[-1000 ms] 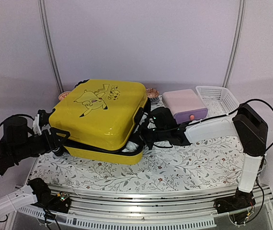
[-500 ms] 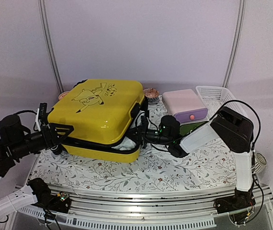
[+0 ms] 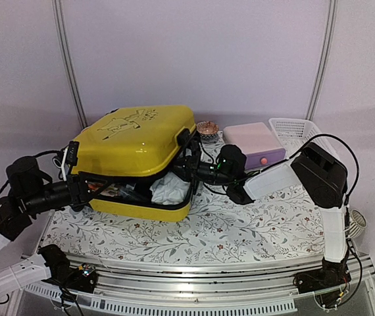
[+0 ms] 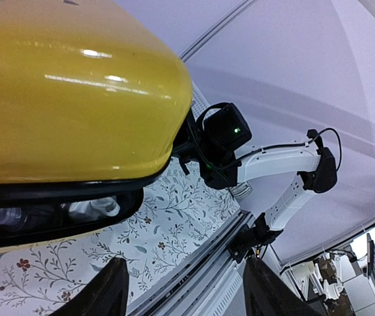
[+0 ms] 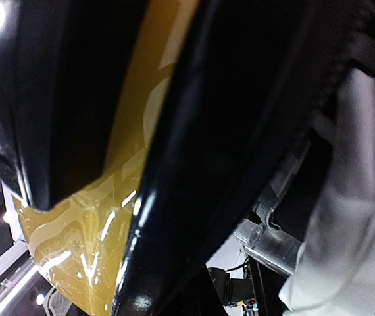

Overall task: Open, take out, and arrange the luggage
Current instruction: Open the luggage at the center of the board.

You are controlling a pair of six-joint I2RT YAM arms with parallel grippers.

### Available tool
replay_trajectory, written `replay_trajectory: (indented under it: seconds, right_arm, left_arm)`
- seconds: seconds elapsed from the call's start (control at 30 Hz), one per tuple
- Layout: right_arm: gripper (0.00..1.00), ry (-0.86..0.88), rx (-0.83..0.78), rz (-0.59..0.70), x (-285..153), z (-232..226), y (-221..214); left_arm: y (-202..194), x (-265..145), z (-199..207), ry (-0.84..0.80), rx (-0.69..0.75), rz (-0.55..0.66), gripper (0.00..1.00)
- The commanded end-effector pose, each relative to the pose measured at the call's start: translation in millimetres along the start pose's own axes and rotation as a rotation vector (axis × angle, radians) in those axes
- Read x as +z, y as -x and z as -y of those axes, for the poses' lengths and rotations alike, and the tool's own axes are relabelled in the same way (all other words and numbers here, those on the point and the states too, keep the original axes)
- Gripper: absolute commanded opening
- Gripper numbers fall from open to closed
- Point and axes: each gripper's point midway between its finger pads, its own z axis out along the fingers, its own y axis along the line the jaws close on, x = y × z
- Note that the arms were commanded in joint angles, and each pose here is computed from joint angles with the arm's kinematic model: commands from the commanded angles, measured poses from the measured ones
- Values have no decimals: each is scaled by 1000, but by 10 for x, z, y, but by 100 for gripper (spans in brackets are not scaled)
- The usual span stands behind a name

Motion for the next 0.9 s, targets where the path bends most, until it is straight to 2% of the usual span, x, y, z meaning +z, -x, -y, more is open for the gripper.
replay_trajectory:
  seconds: [0.0,0.17,0.27,0.37,0.53,0.63,0.77,0.87]
  right_arm:
    - [1,216,-198,48,18,-1028,219]
    - [1,204,-234,56,69,-1124,341]
    - [1,206,-254,58,83,-1172,380]
    - [1,203,-265,57,97,-1184,399]
    - [1,197,-271,65,93,-1200,450]
    - [1,192,-278,64,92,-1241,485]
    - [1,185,-306,76,74,-1327,553]
    - [2,170,-329,90,57,-1362,617]
  left_arm:
    - [-21,88,46,-54,25,-18,61]
    - [-89,164,-51,-50,8,-26,60]
    - [-72,209,-211,11,2,5,60]
    - [112,229,-500,162,-21,115,61]
    - [413,357,-586,176,-42,249,74]
    - [549,459,-570,145,-24,275,79]
    - [719,585,-683,180,17,274,80]
    - [925,595,-681,178,60,323,80]
